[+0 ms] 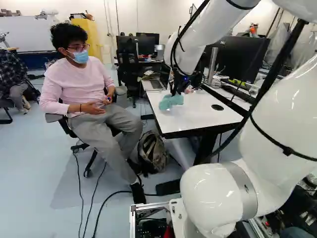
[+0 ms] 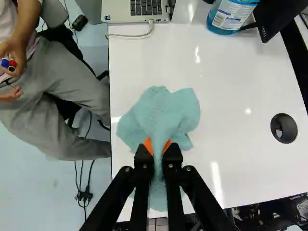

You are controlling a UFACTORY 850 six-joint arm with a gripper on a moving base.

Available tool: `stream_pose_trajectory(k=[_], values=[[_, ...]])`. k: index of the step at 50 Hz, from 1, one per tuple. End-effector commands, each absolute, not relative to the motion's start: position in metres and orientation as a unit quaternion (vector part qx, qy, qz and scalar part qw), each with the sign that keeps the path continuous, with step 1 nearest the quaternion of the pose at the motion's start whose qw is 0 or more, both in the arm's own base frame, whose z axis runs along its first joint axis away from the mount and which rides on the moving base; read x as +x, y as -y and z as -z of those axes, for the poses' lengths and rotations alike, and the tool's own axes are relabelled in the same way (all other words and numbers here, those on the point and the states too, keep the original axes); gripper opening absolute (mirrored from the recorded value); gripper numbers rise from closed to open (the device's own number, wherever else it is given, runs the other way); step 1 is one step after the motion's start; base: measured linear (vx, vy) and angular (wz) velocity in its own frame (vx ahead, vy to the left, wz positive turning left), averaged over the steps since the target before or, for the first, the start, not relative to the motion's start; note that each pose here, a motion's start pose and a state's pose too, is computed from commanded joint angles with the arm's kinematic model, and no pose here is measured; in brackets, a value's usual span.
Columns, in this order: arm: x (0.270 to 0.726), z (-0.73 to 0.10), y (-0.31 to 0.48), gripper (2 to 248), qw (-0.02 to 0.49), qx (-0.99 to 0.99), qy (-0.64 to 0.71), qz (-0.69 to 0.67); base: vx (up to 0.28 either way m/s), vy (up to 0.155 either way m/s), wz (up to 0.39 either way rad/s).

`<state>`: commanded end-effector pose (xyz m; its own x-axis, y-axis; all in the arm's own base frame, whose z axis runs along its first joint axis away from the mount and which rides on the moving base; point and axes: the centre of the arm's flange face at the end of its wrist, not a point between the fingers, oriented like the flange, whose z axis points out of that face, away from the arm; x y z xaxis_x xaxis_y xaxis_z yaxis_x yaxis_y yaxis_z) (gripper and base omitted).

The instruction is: Clean the table with the green towel

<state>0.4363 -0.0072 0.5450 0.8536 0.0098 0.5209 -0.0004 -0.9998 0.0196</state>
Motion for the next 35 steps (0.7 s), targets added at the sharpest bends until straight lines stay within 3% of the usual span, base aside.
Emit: stream_pose_trajectory(k=[35], values=[[0.4352, -0.5474, 0.0093, 37, 0.01, 0.962, 0.0, -0.273, 0.0, 0.0, 0.0]])
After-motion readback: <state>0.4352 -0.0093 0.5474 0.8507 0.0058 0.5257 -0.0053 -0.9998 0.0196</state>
